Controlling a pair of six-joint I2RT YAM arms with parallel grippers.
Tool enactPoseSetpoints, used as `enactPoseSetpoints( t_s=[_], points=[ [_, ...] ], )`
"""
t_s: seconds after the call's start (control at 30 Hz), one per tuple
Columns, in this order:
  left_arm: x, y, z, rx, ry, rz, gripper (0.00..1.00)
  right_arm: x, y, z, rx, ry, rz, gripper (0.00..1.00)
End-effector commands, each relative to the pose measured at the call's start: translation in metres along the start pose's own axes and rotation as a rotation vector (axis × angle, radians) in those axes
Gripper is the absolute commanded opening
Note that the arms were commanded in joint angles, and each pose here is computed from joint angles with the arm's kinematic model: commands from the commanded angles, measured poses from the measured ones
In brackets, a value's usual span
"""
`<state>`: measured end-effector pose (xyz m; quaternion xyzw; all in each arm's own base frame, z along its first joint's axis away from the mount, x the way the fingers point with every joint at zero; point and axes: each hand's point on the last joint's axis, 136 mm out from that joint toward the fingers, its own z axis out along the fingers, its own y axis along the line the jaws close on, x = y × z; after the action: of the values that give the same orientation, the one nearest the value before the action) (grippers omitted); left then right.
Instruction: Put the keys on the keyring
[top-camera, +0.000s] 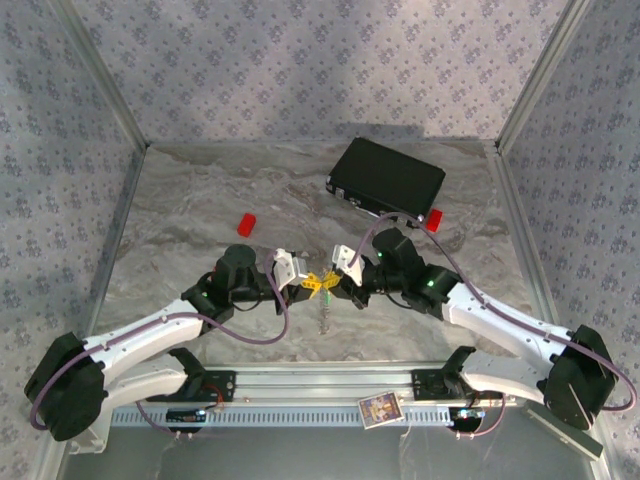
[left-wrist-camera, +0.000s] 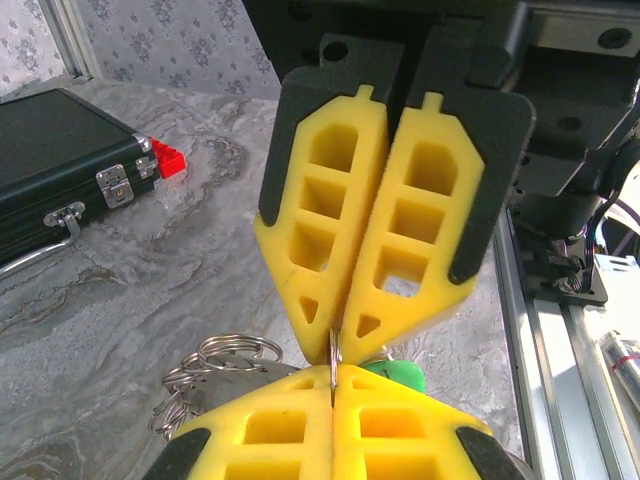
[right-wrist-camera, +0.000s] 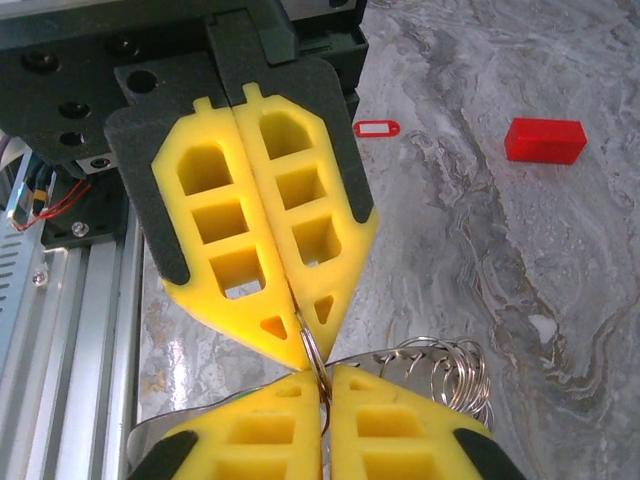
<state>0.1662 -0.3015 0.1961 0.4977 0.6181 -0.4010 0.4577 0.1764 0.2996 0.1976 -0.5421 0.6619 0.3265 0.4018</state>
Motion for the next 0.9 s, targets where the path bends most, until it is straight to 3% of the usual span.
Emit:
enactPoseSetpoints(
  t_s=[0.0,0.1,0.23,0.63,0.87],
  points=[
    [-0.020,-0.007,-0.001,0.034,-0.065,0.048,0.01,-0.010,0.004,0.000,-0.026,-0.026,-0.021,0.02],
    [-0.018,-0.001,-0.001,0.001,-0.055,0.043,0.26,-0.010,0.006,-0.002,-0.031,-0.014,-0.035,0.00],
    [-0.015,0.000,-0.004,-0.015,-0.015,0.054,0.34,-0.005,0.006,-0.004,-0.029,0.041,-0.056,0.00],
    [-0.003,-0.002,-0.004,0.004,0.077,0.064,0.29,-0.001,0.011,-0.003,-0.074,0.165,-0.125,0.00],
    [-0.003,-0.003,-0.002,0.018,0.087,0.071,0.06,-0.009,0.014,0.001,-0.091,0.169,-0.146,0.00]
  ],
)
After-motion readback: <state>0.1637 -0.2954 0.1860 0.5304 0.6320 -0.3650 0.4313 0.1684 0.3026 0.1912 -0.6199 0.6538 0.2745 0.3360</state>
